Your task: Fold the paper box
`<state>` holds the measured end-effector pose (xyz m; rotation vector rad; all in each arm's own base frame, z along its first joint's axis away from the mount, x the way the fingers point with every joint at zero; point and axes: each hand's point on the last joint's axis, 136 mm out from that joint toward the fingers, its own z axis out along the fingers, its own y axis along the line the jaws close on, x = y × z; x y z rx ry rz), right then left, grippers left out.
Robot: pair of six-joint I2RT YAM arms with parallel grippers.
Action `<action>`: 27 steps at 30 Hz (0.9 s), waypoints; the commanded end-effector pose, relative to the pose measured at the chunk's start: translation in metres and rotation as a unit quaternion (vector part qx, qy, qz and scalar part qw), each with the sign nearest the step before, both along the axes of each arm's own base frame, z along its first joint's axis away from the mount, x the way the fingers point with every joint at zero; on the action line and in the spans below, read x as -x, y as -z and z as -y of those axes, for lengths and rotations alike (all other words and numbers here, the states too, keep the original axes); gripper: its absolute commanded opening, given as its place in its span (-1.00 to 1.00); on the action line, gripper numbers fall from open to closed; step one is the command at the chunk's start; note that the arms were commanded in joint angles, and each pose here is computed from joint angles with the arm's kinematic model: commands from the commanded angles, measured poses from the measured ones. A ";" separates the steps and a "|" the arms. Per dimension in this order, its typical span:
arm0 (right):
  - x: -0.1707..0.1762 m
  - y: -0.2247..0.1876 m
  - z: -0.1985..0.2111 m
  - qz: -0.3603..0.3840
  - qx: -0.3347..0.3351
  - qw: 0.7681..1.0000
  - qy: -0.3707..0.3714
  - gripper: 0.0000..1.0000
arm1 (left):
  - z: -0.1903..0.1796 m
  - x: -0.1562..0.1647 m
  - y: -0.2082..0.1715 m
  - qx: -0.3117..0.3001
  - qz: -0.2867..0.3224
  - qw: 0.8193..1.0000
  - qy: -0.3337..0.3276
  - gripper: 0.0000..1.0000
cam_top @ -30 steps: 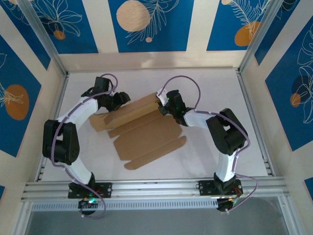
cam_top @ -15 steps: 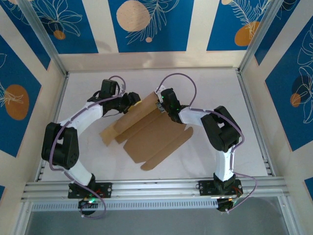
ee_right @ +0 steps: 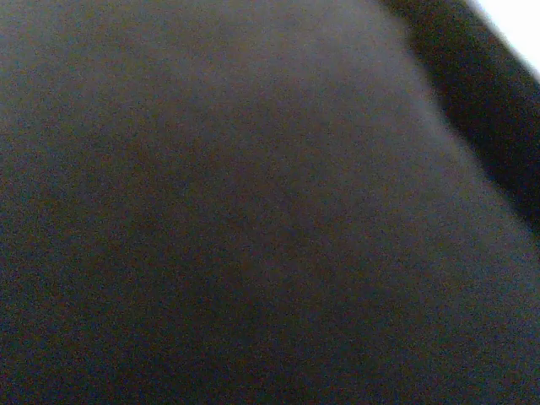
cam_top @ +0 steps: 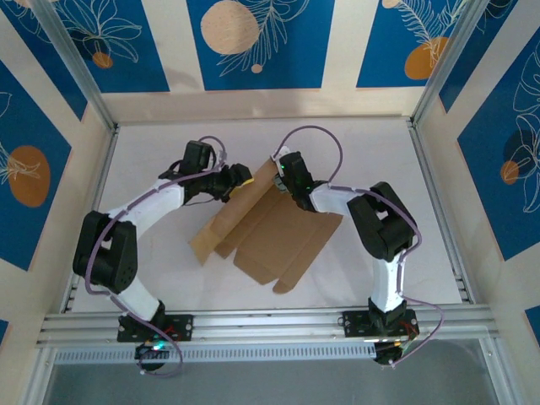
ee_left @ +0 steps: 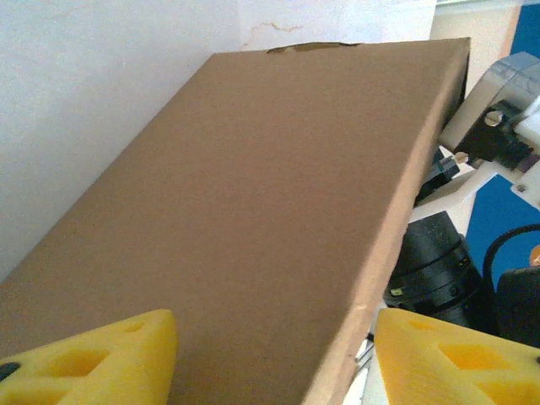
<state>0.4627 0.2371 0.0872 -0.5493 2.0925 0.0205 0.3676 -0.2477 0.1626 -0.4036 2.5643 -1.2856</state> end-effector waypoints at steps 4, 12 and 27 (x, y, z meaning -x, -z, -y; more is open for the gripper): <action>0.019 -0.017 0.010 -0.023 -0.080 0.994 -0.073 0.36 | -0.005 -0.007 -0.022 -0.024 0.031 0.999 0.012 0.25; 0.033 -0.055 0.017 -0.054 -0.184 0.967 -0.165 0.26 | -0.008 -0.020 -0.031 -0.031 0.041 0.999 0.017 0.26; 0.027 -0.044 0.025 -0.008 -0.085 0.942 -0.323 0.23 | 0.009 -0.049 -0.027 -0.023 0.050 0.997 0.057 0.26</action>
